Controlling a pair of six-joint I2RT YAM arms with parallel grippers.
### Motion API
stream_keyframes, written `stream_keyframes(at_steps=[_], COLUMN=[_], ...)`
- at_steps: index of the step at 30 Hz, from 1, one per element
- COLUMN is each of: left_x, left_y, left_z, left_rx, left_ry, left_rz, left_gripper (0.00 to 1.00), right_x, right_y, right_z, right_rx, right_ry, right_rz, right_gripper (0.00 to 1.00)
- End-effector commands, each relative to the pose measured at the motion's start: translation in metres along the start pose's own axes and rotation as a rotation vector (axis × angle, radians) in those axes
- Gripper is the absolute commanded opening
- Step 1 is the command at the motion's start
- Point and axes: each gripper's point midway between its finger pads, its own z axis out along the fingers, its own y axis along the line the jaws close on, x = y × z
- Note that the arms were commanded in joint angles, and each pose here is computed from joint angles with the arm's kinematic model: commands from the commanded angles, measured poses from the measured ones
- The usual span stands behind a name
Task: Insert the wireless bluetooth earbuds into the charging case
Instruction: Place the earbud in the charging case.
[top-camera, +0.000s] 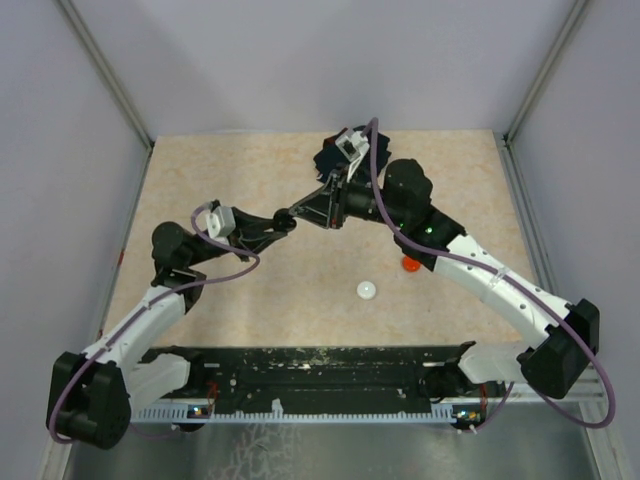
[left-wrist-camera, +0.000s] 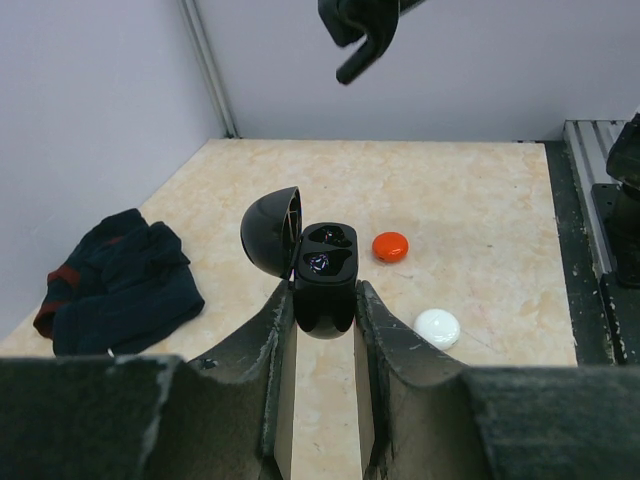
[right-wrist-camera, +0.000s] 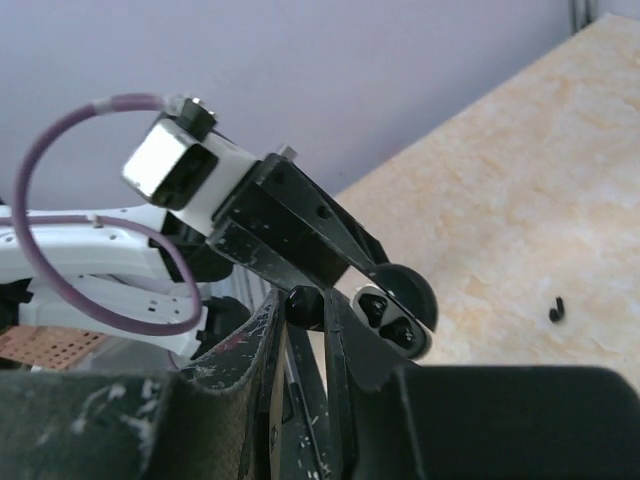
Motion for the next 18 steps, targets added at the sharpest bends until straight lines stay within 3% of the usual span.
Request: stream_keyframes(at_steps=[1,18], left_x=[-0.028,-0.041], left_y=[-0.002,-0.007], left_z=[0.006,0.004], left_rx=[0.06,0.065], left_ry=[-0.084,-0.143], left_rz=[0.112,0.166], left_gripper=[0.0,0.0], right_x=[-0.025,0.009], right_y=[0.036,0.03], right_z=[0.0,0.032], right_rx=[-0.151,-0.154], right_ry=[-0.097,-0.054], right_rz=[-0.015,0.079], right_gripper=[0.1,0.1])
